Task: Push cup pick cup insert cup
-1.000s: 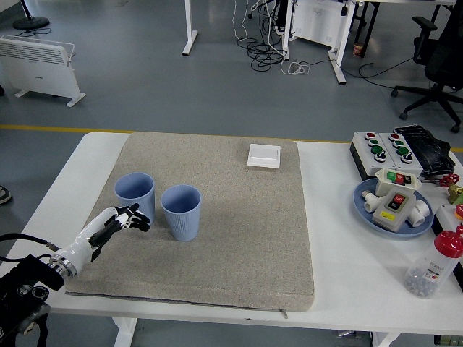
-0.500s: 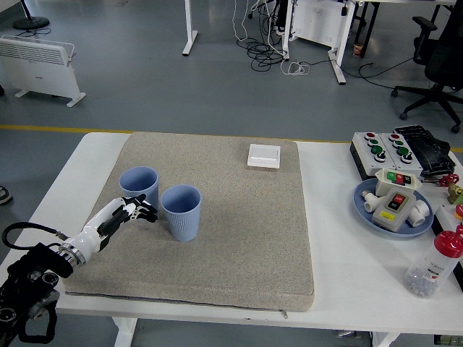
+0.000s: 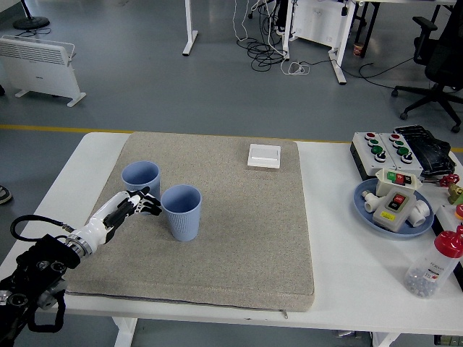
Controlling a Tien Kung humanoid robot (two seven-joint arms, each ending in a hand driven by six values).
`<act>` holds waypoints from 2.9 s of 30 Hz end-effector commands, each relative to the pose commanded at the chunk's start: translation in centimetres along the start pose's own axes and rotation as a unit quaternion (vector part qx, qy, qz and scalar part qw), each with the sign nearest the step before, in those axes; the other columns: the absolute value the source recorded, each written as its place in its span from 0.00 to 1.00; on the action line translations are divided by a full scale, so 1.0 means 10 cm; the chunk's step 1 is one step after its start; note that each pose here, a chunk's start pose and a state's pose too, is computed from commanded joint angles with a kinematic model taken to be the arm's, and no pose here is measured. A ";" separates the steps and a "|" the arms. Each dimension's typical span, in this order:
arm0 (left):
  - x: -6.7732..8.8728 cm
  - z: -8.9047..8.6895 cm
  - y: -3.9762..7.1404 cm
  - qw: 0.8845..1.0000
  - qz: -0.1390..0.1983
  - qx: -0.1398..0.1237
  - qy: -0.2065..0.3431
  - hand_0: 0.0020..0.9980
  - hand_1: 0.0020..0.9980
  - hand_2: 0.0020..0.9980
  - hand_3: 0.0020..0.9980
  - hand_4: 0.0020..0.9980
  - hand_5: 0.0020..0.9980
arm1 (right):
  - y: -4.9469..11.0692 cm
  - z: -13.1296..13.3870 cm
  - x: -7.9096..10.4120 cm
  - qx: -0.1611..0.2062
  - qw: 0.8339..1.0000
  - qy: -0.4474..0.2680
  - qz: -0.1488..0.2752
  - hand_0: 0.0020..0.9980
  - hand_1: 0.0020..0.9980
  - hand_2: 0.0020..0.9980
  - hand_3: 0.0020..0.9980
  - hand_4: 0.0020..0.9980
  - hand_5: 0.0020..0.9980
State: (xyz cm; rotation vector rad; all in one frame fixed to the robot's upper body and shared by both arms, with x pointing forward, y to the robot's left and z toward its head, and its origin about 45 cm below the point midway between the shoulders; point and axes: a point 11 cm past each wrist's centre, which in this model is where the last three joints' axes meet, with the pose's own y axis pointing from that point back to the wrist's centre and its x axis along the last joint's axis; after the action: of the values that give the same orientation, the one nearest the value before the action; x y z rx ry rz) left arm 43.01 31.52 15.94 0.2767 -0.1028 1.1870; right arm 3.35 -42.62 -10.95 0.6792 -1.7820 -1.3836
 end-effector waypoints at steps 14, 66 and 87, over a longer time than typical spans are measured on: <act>0.06 0.08 0.01 1.000 0.006 -0.007 -0.007 0.77 0.62 0.57 0.52 0.53 1.00 | 0.00 -0.01 -0.01 0.001 1.000 -0.003 -0.001 0.73 0.65 0.65 0.58 0.12 0.47; -0.65 1.47 -0.44 0.846 -0.156 0.017 -0.510 1.00 1.00 1.00 1.00 1.00 0.53 | 0.01 -0.04 0.01 0.003 1.000 -0.009 0.001 0.73 0.65 0.65 0.58 0.13 0.48; -0.49 1.25 -0.46 0.812 -0.160 0.091 -0.554 0.65 0.81 0.96 0.91 0.58 0.00 | 0.00 0.00 0.04 -0.001 1.000 -0.007 0.004 0.73 0.65 0.65 0.58 0.12 0.47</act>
State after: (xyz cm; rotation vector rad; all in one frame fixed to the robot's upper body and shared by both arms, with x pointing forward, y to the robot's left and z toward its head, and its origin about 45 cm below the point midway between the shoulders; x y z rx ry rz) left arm 46.25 22.16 26.08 1.0985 -0.9326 0.5619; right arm 3.14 -42.94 -10.86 0.6623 -1.7916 -1.3886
